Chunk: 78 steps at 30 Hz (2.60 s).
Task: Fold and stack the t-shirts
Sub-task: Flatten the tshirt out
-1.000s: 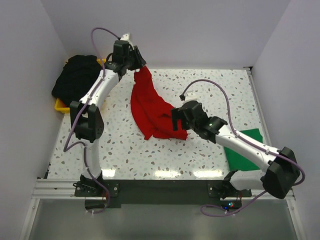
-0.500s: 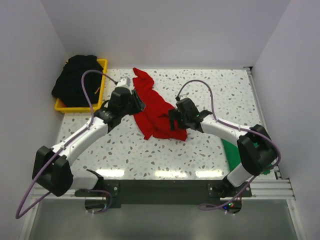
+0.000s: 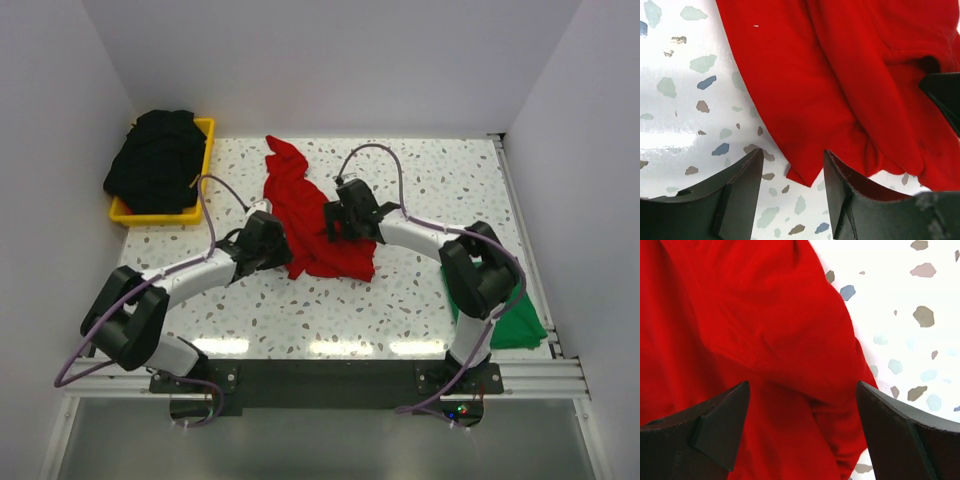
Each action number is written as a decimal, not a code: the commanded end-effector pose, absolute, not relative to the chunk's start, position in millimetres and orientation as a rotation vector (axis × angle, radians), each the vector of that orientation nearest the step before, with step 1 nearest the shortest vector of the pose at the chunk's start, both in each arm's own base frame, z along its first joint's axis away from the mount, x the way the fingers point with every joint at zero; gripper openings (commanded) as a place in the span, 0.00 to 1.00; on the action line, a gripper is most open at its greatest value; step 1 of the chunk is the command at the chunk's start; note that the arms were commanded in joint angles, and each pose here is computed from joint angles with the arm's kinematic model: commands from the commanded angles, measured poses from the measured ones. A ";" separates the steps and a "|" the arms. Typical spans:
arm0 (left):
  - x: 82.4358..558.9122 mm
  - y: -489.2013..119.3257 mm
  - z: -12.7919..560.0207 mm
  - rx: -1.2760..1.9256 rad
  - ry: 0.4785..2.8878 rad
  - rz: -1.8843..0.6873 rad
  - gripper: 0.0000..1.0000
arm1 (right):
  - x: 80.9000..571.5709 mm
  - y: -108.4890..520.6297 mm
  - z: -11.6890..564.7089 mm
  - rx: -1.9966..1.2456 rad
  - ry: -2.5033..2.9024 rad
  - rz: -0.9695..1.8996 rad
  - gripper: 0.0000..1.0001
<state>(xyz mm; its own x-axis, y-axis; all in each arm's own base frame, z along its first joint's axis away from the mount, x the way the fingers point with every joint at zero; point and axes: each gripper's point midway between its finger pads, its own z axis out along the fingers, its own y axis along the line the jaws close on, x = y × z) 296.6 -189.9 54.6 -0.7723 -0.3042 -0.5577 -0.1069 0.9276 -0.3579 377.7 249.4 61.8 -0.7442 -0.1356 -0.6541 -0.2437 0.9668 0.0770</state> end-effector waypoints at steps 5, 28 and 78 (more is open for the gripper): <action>320.5 -207.2 45.7 -0.278 2.411 -0.433 0.56 | 402.6 266.4 69.1 -0.318 2.364 0.225 0.89; 367.4 -143.1 87.2 -0.467 2.346 -0.327 0.00 | 438.8 207.5 99.6 -0.044 2.396 0.163 0.00; 538.2 -75.7 365.5 -0.272 1.869 -0.494 0.07 | 383.7 101.8 287.0 0.289 2.060 0.275 0.05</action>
<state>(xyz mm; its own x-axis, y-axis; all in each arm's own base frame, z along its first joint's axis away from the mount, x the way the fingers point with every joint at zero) 487.8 -52.2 455.5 -0.1286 -0.4358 -0.8908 0.0231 0.8967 -0.4420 343.6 104.0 339.4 -0.3718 0.2983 -0.8791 0.0138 0.9486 0.3161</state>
